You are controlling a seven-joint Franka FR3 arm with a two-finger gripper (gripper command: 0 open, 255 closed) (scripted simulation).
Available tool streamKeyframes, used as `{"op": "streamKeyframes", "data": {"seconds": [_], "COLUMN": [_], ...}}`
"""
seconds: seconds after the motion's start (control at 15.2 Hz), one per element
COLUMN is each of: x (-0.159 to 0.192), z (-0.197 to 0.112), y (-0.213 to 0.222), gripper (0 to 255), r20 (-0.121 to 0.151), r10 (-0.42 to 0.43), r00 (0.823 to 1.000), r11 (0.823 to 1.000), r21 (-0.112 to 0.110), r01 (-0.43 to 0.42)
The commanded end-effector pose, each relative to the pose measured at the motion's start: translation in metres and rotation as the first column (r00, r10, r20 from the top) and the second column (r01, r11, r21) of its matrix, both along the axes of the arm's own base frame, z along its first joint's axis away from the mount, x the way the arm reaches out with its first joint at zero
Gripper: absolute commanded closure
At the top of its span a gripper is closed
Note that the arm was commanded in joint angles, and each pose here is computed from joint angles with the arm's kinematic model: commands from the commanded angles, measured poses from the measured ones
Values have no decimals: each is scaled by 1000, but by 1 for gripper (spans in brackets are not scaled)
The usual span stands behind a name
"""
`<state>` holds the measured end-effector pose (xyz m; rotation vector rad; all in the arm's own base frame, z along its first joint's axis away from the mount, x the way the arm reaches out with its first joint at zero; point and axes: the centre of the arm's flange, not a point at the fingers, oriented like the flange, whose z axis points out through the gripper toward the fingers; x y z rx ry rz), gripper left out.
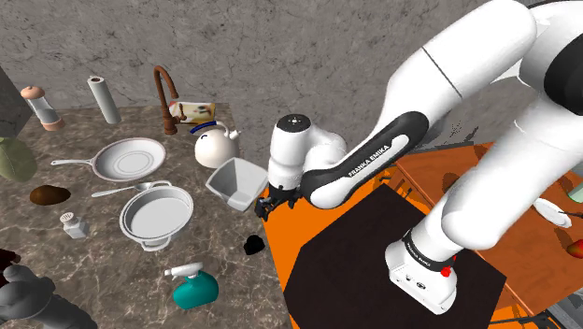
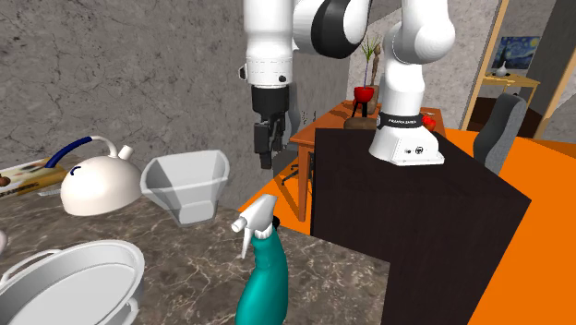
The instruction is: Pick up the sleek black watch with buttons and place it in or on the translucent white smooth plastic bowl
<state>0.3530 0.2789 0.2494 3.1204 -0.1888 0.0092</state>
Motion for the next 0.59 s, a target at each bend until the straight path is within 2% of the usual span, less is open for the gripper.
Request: {"op": "streamKeyframes", "data": {"seconds": [0.0,0.53], "x": [3,14], "z": [-24,-102], "y": [16,77], "gripper": [0,0], "r20": [-1,-5], "r10": [-4,-17], "r00": [1000,1000], "r11": [1000,1000], "r21": [1,0], "r01": [4,17]}}
